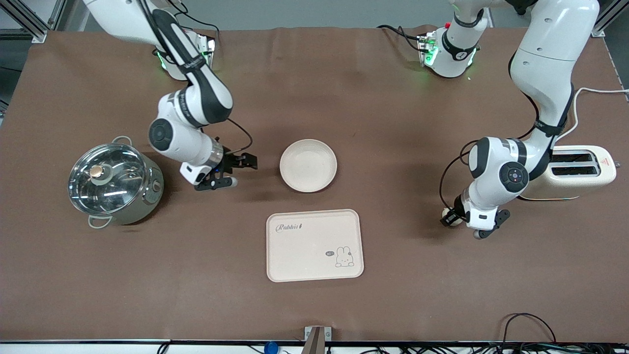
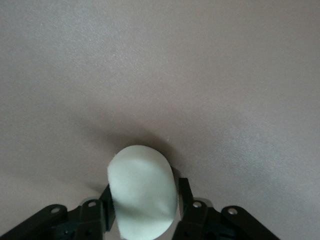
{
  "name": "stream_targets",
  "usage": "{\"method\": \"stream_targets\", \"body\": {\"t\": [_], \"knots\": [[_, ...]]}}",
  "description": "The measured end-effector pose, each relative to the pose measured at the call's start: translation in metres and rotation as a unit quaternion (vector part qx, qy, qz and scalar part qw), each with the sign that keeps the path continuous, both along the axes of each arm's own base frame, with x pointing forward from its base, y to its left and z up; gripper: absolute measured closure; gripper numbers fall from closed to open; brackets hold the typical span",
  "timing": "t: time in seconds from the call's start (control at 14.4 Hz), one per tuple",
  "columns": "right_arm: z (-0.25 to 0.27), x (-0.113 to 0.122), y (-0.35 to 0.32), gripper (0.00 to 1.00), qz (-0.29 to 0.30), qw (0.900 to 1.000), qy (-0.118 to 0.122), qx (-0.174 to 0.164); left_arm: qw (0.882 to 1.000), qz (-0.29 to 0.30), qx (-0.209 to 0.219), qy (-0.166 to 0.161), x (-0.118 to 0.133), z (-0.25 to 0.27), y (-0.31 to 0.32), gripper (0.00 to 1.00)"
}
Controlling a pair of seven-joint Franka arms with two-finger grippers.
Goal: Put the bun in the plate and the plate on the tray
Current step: 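Grasp the cream bun with the left gripper while the right gripper nears the plate, then set the bun on the plate while the right gripper grips the rim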
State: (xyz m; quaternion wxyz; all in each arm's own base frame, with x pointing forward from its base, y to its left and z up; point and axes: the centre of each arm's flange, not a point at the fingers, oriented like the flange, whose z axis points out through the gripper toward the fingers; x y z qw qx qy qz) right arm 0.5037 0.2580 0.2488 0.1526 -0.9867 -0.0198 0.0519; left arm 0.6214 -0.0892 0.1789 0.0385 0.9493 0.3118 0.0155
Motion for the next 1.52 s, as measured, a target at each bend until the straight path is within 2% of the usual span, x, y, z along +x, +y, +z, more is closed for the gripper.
{"method": "stream_targets", "body": {"t": [0.14,0.21,0.55,0.83,0.97,1.18,1.38,1.52], "knots": [[-0.011,-0.013,0.02,0.02,-0.01,1.0,-0.003,-0.006,1.0,-0.006,-0.004,-0.002,0.001,0.003,-0.01,0.7],[-0.015,-0.02,0.031,0.03,-0.017,1.0,-0.004,-0.008,1.0,-0.007,-0.01,-0.001,0.0,0.007,-0.025,0.73],[-0.034,-0.041,0.068,0.08,-0.031,0.999,-0.017,-0.013,0.998,-0.011,-0.061,0.026,-0.021,0.066,-0.169,0.73],[-0.052,-0.05,0.083,0.12,-0.039,0.999,-0.026,-0.016,0.996,0.001,-0.078,0.051,-0.077,0.081,-0.278,0.73],[-0.058,-0.051,0.083,0.26,-0.041,0.999,-0.026,-0.017,0.994,0.023,-0.079,0.065,-0.109,0.078,-0.331,0.72],[-0.063,-0.05,0.082,0.31,-0.044,0.998,-0.028,-0.018,0.992,0.04,-0.085,0.08,-0.139,0.067,-0.39,0.7],[-0.067,-0.048,0.082,0.37,-0.047,0.998,-0.031,-0.018,0.993,0.042,-0.073,0.086,-0.155,0.045,-0.416,0.62],[-0.068,-0.047,0.083,0.5,-0.047,0.998,-0.032,-0.017,0.993,0.039,-0.067,0.089,-0.161,0.035,-0.421,0.59]]}}
